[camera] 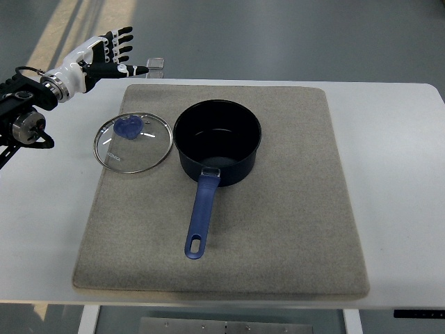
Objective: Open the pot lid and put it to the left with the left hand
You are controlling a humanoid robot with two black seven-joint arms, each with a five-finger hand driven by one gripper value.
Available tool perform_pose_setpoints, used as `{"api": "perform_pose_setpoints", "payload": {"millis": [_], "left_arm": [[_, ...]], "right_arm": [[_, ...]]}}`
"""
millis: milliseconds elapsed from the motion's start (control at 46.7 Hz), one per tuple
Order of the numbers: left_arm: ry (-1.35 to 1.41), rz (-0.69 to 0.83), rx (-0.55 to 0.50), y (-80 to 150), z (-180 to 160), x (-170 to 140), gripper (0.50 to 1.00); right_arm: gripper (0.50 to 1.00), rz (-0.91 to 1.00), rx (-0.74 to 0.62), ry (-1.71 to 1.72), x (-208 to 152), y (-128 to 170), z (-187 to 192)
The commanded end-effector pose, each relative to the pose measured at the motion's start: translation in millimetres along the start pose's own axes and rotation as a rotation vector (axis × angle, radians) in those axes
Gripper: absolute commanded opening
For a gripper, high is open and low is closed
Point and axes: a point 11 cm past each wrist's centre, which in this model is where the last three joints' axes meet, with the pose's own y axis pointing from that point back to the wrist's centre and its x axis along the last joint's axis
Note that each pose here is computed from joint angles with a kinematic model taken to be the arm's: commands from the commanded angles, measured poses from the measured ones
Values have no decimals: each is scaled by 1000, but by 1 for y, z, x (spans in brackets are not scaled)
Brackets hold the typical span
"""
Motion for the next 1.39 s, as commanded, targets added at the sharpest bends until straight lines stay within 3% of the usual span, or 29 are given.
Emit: {"api": "perform_pose_setpoints", "payload": {"millis": [0, 193, 449, 835, 1370], "left_arm": [[109, -69, -19, 4, 2, 1, 994], [215, -181, -48, 15, 5, 14, 994], [339, -36, -38, 26, -6, 52, 994], [693, -58, 35, 19, -17, 39, 994], [753, -84, 55, 21, -21, 33, 994]], "right_arm": [[915, -2, 0, 0, 0, 0, 0], [915, 1, 0, 0, 0, 0, 0], [915, -1, 0, 0, 0, 0, 0], [915, -1, 0, 0, 0, 0, 0], [915, -7, 0, -3, -1, 0, 0]]}}
